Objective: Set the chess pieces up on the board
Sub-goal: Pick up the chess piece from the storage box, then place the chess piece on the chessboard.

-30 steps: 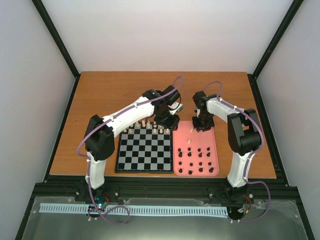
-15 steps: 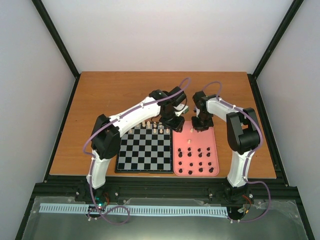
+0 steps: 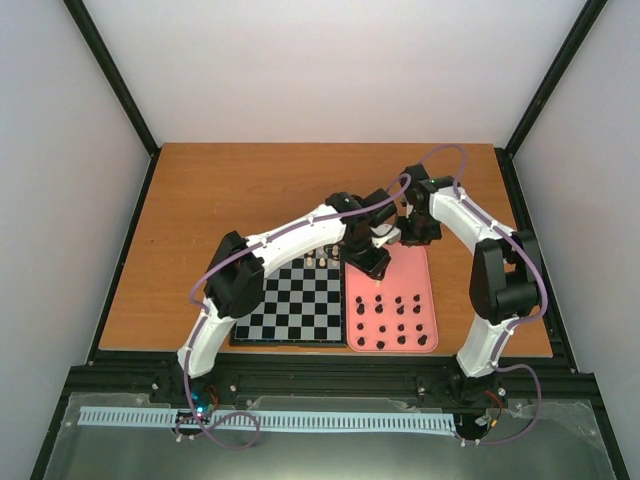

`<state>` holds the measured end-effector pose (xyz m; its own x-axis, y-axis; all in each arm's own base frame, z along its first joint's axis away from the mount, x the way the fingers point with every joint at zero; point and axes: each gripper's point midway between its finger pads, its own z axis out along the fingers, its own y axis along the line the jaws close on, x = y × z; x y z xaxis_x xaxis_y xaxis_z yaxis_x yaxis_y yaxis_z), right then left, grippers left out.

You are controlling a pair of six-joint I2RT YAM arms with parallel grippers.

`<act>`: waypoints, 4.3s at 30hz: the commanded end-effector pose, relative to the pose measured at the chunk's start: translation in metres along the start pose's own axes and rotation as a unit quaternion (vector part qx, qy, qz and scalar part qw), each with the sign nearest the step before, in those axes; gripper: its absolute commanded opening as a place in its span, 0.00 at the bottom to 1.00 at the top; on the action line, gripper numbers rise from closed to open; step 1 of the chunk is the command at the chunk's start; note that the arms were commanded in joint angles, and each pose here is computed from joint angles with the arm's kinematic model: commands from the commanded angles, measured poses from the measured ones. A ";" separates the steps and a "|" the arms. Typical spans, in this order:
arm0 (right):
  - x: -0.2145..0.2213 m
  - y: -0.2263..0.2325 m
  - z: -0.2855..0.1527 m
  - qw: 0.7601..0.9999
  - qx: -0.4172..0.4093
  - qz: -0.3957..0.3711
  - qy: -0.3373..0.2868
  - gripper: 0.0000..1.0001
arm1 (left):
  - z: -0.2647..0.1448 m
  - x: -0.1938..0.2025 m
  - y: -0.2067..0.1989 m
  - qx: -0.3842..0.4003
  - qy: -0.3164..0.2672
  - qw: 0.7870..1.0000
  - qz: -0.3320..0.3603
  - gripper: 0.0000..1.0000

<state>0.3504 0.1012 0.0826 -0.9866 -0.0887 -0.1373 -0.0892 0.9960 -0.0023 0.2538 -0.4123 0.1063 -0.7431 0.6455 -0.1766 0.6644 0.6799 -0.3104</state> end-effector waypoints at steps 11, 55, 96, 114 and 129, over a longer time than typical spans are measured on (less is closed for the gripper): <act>-0.013 -0.037 -0.037 0.997 0.011 0.061 -0.048 0.06 | 0.013 -0.023 0.009 -0.037 -0.055 0.998 0.004 0.43; -0.033 -0.085 -0.015 0.989 0.009 0.136 -0.057 0.06 | 0.070 -0.020 0.003 -0.032 0.003 0.999 0.010 0.43; -0.008 0.051 -0.053 0.997 -0.045 -0.020 -0.054 0.05 | -0.096 0.112 0.172 -0.194 -0.071 0.947 -0.244 0.03; 0.003 0.101 -0.050 0.995 -0.070 -0.061 -0.043 0.05 | -0.051 0.112 0.217 -0.242 -0.074 0.922 -0.294 0.05; 0.005 0.102 -0.043 0.995 -0.071 -0.064 -0.034 0.05 | -0.040 0.114 0.235 -0.244 -0.066 0.916 -0.311 0.06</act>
<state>0.3306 0.1968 0.1277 -0.9530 -0.2060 -0.2223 -0.2347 0.9657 0.1112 0.3190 -0.1696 0.0520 -0.9736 0.0849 -0.2118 0.0724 0.9952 0.0658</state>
